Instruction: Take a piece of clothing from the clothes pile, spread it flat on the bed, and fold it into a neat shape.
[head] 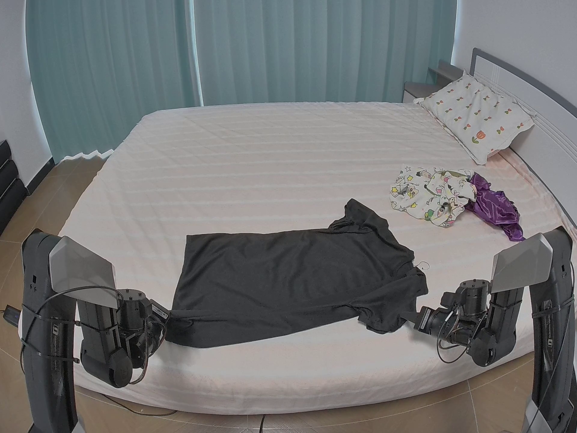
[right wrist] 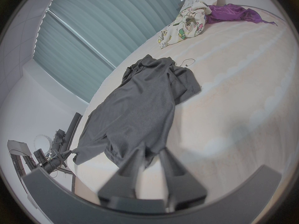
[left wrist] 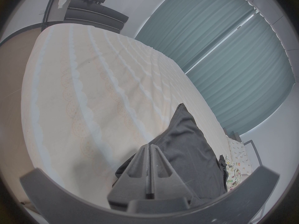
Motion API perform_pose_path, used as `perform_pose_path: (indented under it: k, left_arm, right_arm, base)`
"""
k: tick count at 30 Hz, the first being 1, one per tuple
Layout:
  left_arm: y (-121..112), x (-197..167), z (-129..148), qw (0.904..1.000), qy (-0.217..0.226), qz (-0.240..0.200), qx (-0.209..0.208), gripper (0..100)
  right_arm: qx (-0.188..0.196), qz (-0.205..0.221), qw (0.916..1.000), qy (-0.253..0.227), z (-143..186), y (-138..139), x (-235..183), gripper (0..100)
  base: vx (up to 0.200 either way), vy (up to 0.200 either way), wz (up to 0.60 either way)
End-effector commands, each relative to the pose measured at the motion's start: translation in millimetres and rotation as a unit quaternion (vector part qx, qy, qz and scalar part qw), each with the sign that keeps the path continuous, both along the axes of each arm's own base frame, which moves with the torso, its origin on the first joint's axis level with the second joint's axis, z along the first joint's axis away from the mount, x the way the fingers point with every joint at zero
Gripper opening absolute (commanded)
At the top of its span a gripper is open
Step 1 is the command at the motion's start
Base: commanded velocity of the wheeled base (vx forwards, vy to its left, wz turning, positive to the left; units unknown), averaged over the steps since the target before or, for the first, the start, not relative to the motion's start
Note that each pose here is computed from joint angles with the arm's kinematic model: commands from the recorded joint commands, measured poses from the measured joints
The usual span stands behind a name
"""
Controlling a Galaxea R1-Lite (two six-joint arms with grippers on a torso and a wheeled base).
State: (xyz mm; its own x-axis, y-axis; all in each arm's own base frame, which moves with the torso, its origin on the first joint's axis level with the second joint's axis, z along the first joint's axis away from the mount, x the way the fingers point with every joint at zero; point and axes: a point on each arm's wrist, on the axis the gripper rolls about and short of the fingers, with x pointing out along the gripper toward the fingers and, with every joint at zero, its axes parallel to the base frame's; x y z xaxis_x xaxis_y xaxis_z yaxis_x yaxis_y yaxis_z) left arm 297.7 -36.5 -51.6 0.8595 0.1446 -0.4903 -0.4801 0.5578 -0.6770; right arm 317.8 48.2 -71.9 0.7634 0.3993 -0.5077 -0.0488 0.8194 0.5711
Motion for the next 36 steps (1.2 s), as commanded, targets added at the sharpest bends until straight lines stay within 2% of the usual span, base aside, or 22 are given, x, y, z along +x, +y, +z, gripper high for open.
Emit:
perform_pose_path:
  k: [1,8,12,19,22,29,32,33,34,36]
  left_arm:
    - [0.2,0.9,2.8,0.9999,-0.011,0.002,-0.002,0]
    - [-0.9,-0.9,5.9,0.9999,-0.012,-0.001,0.001,0]
    - [-0.6,-0.4,22.5,0.9991,-0.038,0.014,0.009,0]
    - [-1.9,-10.2,45.6,0.9980,-0.057,0.010,0.024,0]
    - [-4.3,-23.4,59.6,0.9973,-0.060,-0.012,0.041,0]
    - [-8.7,-25.8,58.5,0.9909,-0.047,-0.094,0.084,0]
    - [-8.9,-25.1,58.1,0.9857,-0.047,-0.137,0.087,0]
    - [-9.0,-25.2,58.1,0.9855,-0.046,-0.138,0.088,0]
    - [-9.8,-23.7,56.5,0.9828,-0.046,-0.154,0.091,100]
    - [-10.6,-21.3,52.3,0.9809,-0.042,-0.164,0.095,100]
  right_arm:
    - [-0.003,-0.001,1.0000,0.001,9.5,-2.8,-7.8,0]
    - [-0.004,0.006,1.0000,-0.003,26.8,-0.8,-18.6,0]
    - [-0.004,0.022,0.9997,-0.006,44.0,10.1,-17.9,0]
    - [-0.007,0.005,0.9999,0.009,63.8,-0.9,-34.1,0]
    - [-0.010,0.005,0.9996,0.027,66.2,-4.5,-56.1,0]
    - [-0.007,0.004,0.9992,0.039,56.9,-6.8,-77.7,0]
    - [-0.006,0.003,0.9990,0.044,47.7,-7.7,-81.9,0]
    - [-0.006,0.003,0.9990,0.045,46.7,-7.7,-82.2,0]
    - [-0.009,0.003,0.9984,0.055,41.0,-7.9,-83.2,0]
    - [-0.009,0.003,0.9977,0.067,37.0,-7.7,-84.4,0]
  base:
    - [0.000,0.000,0.00]
    - [0.000,0.000,0.00]
    - [0.000,0.000,0.00]
    - [0.000,0.000,0.00]
    - [0.000,0.000,0.00]
    - [0.000,0.000,0.00]
    - [0.000,0.000,0.00]
    - [0.000,0.000,0.00]
    - [0.000,0.000,0.00]
    - [0.000,0.000,0.00]
